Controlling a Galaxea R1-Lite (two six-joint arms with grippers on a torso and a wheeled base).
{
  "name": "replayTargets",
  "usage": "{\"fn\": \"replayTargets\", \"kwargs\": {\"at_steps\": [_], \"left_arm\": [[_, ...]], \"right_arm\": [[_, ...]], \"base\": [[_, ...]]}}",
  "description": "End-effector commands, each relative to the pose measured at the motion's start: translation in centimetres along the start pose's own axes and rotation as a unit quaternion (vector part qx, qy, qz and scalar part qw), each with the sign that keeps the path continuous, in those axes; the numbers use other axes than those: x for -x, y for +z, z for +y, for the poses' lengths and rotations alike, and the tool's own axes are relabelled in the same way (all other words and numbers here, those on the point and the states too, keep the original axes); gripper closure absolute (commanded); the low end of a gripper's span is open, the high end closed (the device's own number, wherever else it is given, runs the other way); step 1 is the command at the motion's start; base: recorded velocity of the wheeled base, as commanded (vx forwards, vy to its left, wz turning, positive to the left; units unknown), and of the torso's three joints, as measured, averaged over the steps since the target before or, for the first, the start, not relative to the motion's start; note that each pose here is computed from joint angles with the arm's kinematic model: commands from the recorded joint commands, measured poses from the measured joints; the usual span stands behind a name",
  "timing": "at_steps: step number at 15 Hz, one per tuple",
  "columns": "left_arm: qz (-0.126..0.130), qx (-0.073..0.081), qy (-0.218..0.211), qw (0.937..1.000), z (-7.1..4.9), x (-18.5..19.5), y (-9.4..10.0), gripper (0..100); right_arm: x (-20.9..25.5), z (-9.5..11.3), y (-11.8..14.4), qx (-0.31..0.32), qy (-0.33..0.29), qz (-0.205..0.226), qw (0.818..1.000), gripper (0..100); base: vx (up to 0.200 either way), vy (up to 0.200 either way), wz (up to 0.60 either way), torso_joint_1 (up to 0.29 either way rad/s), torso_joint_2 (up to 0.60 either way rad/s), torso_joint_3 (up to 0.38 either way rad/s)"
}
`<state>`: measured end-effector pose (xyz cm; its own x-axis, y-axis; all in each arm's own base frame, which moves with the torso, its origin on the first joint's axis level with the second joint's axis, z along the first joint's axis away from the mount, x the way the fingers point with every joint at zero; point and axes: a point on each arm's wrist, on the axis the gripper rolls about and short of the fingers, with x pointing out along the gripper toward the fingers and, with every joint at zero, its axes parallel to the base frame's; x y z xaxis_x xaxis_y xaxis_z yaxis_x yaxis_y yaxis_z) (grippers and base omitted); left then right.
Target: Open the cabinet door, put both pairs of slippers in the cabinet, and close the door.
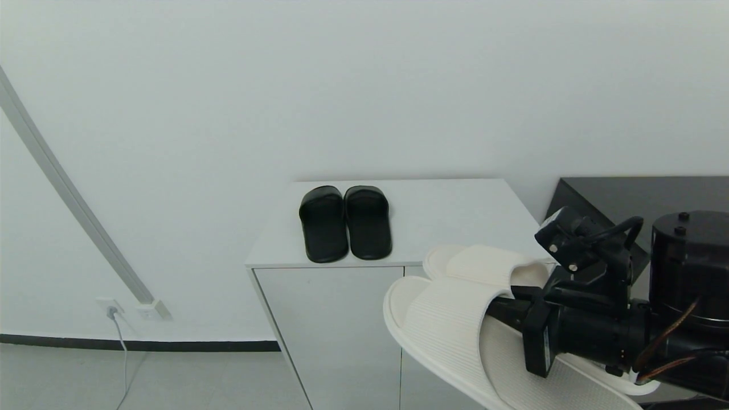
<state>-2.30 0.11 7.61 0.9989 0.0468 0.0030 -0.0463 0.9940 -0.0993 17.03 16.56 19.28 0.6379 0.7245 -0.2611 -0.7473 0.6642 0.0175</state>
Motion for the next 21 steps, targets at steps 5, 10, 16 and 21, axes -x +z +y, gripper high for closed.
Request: {"fn": "replayTargets", "kwargs": {"at_steps": [5, 10, 16, 21], "left_arm": [[0.000, 0.000, 0.000, 1.0000, -0.01, 0.00, 0.04, 0], [-0.001, -0.001, 0.000, 1.0000, 0.00, 0.01, 0.04, 0], [0.001, 0.000, 0.000, 1.0000, 0.00, -0.01, 0.00, 0], [0.001, 0.000, 0.000, 1.0000, 0.00, -0.01, 0.00, 0]], "right_arm": [[-0.10, 0.00, -0.08, 0.000, 0.000, 0.002, 1.000, 100], [-0.02, 0.01, -0.48, 0.000, 0.000, 0.009, 1.000, 100], [0.05, 0.02, -0.72, 0.002, 0.001, 0.012, 1.000, 100], [0.06, 0.02, -0.76, 0.002, 0.001, 0.013, 1.000, 100]], "base": [[0.000, 0.000, 0.00, -0.129, 0.31, 0.174], [0.000, 0.000, 0.00, -0.228, 0.55, 0.320], [0.000, 0.000, 0.00, -0.201, 0.52, 0.312], [0.000, 0.000, 0.00, -0.166, 0.49, 0.321]]}}
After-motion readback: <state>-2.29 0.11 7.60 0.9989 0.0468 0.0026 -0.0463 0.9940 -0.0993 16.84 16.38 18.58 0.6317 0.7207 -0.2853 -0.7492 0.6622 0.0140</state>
